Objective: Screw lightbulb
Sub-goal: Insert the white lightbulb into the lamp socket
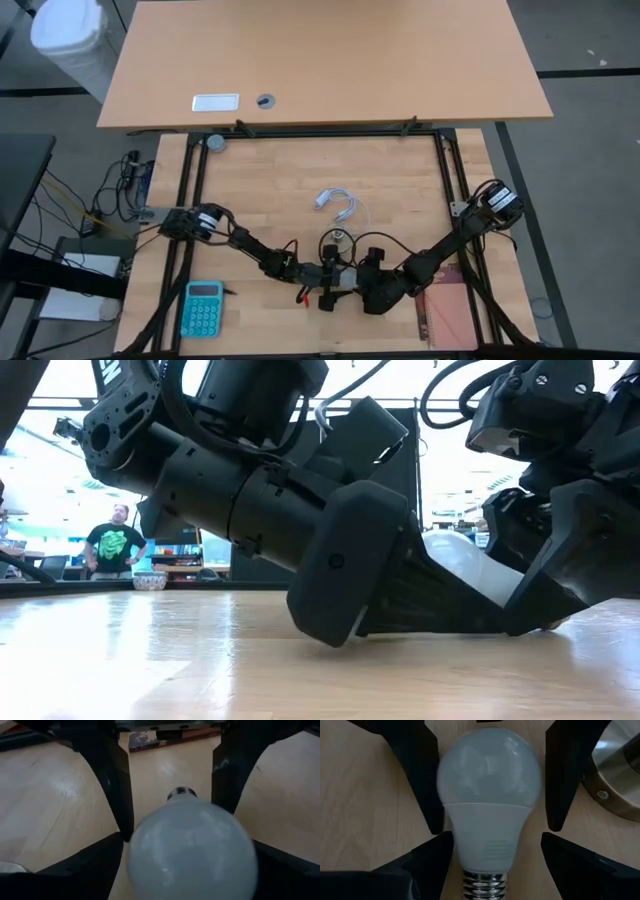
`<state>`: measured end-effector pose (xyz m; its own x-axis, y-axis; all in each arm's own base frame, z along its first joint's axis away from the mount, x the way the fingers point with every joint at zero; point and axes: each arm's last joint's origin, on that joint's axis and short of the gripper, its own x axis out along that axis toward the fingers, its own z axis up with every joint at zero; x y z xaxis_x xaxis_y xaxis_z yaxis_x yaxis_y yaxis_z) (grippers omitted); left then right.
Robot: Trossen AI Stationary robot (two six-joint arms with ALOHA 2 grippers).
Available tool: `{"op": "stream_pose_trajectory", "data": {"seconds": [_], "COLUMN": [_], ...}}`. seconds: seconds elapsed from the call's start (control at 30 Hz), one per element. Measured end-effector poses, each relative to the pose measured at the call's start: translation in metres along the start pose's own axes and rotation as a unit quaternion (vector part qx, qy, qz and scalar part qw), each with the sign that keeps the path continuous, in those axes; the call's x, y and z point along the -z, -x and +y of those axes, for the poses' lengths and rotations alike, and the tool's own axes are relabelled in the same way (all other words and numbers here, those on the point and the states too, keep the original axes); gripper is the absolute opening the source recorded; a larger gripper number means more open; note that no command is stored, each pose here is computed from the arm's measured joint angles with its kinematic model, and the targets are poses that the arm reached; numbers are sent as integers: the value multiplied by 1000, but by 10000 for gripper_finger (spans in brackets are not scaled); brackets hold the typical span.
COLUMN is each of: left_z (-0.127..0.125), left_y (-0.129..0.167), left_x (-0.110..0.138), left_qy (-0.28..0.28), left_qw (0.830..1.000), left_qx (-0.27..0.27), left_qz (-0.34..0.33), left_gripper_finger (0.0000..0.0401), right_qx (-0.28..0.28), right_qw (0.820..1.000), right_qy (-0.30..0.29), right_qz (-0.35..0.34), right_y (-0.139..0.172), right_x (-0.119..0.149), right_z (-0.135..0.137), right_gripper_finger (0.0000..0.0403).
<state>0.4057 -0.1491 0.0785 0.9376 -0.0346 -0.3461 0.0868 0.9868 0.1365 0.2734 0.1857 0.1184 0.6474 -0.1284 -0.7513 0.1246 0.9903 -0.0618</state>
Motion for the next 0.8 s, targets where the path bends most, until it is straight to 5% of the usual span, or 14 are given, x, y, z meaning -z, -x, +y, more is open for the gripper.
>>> {"op": "stream_pose_trajectory", "data": {"seconds": [0.8], "left_z": [0], "left_y": [0], "left_x": [-3], "left_qy": [7], "left_qw": [1000], "left_qx": [-6], "left_qz": [-18], "left_gripper_finger": [274], "right_qx": [-3], "right_qw": [1000], "right_qy": [2], "right_qz": [9], "right_y": [1], "right_x": [1], "right_z": [-1], "right_gripper_finger": [307]}}
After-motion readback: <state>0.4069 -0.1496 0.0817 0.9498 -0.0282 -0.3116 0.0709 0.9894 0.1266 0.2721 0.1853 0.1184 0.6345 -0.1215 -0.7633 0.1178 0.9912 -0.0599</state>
